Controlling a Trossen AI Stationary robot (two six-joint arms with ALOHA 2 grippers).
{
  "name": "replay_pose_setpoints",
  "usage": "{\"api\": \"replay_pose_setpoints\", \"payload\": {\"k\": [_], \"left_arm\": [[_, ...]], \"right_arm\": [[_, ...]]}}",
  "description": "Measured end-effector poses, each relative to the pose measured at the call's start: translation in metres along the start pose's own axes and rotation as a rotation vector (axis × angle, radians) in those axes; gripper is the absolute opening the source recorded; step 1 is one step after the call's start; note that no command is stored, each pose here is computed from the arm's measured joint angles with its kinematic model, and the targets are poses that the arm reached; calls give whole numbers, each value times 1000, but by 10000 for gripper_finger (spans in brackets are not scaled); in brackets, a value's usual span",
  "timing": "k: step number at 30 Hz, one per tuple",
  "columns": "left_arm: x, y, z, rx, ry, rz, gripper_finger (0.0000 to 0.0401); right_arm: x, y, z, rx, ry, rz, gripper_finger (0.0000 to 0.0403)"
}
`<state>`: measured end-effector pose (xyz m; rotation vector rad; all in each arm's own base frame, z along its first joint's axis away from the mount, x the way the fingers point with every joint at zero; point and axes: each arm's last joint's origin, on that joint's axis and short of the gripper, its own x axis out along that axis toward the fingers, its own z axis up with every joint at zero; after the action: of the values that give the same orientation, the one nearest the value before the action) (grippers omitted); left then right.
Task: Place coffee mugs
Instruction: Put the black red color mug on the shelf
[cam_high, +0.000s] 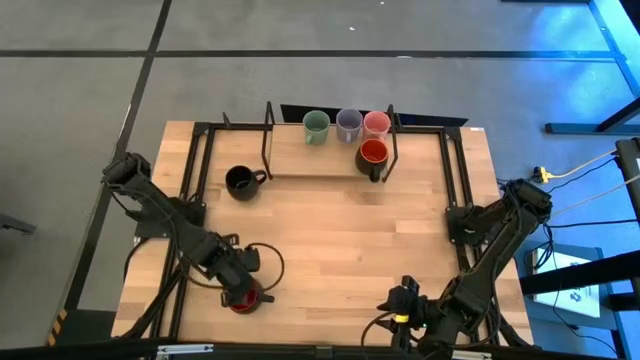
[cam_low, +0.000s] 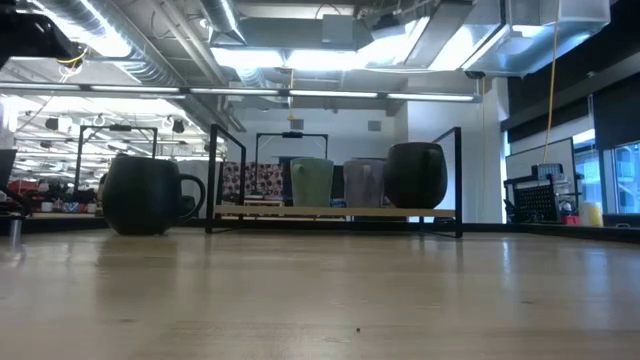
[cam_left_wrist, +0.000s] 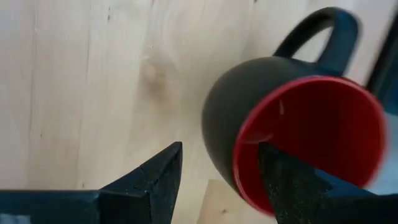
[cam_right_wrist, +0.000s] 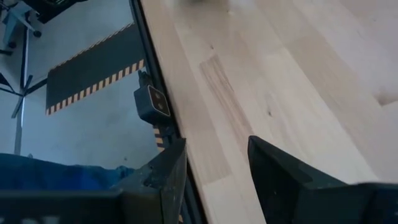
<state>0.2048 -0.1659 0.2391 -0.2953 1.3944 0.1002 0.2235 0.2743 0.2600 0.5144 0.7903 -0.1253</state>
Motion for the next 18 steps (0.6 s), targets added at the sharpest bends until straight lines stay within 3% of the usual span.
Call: {"api": "replay_pose_setpoints", "payload": {"k": [10,18], "left_arm": [[29,-12,6,67,27,42,197],[43,-15,8,108,48,70,92]], "right_arm": [[0,-4,-1,4,11,-37,159],[0,-4,-1,4,11,-37,159]]}}
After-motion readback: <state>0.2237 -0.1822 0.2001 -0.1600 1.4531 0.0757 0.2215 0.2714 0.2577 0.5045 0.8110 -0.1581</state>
